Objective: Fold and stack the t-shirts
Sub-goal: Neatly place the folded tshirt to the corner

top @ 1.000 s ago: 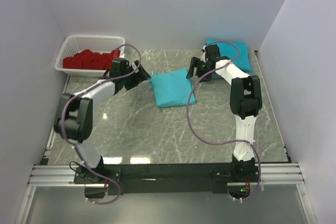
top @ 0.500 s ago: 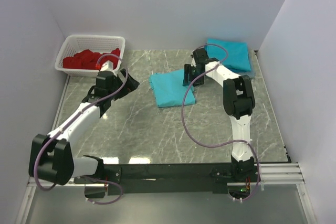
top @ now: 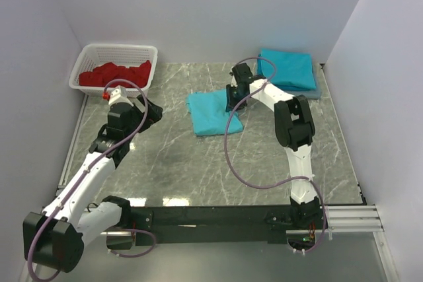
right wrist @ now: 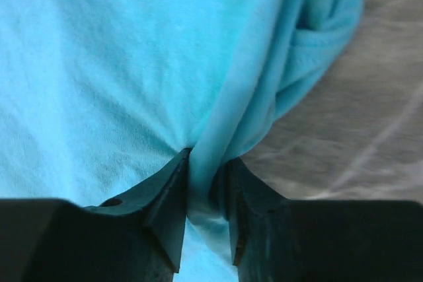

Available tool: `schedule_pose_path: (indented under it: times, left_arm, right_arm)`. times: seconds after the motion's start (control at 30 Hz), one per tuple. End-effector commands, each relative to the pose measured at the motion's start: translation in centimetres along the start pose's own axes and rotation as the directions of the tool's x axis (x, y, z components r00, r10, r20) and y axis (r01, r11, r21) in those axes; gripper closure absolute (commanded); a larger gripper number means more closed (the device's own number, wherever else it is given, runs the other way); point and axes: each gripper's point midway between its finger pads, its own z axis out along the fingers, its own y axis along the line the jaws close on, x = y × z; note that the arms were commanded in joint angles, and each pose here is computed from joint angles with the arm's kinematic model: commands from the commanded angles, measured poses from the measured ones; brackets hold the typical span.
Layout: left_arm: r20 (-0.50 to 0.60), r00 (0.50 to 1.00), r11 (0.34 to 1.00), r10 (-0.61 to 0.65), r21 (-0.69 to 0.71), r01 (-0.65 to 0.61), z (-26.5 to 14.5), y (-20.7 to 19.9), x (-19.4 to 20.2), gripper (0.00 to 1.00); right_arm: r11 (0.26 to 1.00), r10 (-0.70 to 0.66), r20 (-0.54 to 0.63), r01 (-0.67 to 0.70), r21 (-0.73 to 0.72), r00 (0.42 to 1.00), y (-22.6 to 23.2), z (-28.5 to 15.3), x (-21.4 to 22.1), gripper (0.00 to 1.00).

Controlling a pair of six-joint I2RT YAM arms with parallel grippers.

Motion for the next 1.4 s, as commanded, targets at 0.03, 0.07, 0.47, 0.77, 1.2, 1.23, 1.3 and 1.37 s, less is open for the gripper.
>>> schedule_pose_path:
  times: [0.03, 0.07, 0.47, 0.77, 1.2, 1.23, 1.3, 1.37]
  left_arm:
    - [0.030, 1.000, 0.999, 0.003, -0.043, -0.002, -1.0, 0.9, -0.5, 0.00]
    - [0.032, 1.000, 0.999, 0.001, -0.053, 0.001, -1.2, 1.2, -0.5, 0.01]
    - [0.115, 0.992, 0.990, -0.043, -0.131, 0.058, -3.9, 3.3, -1.4, 0.00]
    - [0.194, 0.979, 0.975, -0.065, -0.195, 0.103, -5.7, 5.2, -2.2, 0.01]
    - [0.277, 0.956, 0.945, -0.097, -0.276, 0.176, -8.2, 7.6, -2.9, 0.01]
    - [0.288, 0.953, 0.943, -0.097, -0.278, 0.181, -8.4, 7.6, -3.1, 0.00]
    - [0.304, 0.947, 0.939, -0.103, -0.286, 0.194, -8.8, 7.8, -3.4, 0.00]
    - [0.321, 0.942, 0.933, -0.101, -0.299, 0.202, -9.2, 8.1, -3.8, 0.01]
  right_arm:
    - [0.997, -0.051, -0.079, 0.046, -0.066, 0.996, 2.5, 1.7, 2.7, 0.73]
    - [0.996, -0.053, -0.067, 0.048, -0.079, 0.996, 2.7, 1.7, 2.4, 0.81]
    - [0.960, -0.271, 0.211, 0.249, 0.126, 0.939, 1.9, -3.9, -7.9, 1.00]
    - [0.829, -0.467, 0.292, 0.299, 0.472, 0.835, -2.7, -10.7, -14.4, 1.00]
    - [0.638, -0.579, 0.243, 0.247, 0.730, 0.778, -8.0, -16.7, -18.9, 1.00]
    - [0.636, -0.577, 0.250, 0.236, 0.735, 0.777, -8.2, -17.0, -19.2, 1.00]
    - [0.636, -0.569, 0.274, 0.204, 0.744, 0.775, -8.9, -18.1, -19.9, 1.00]
    - [0.641, -0.561, 0.303, 0.173, 0.748, 0.770, -9.3, -19.1, -20.5, 1.00]
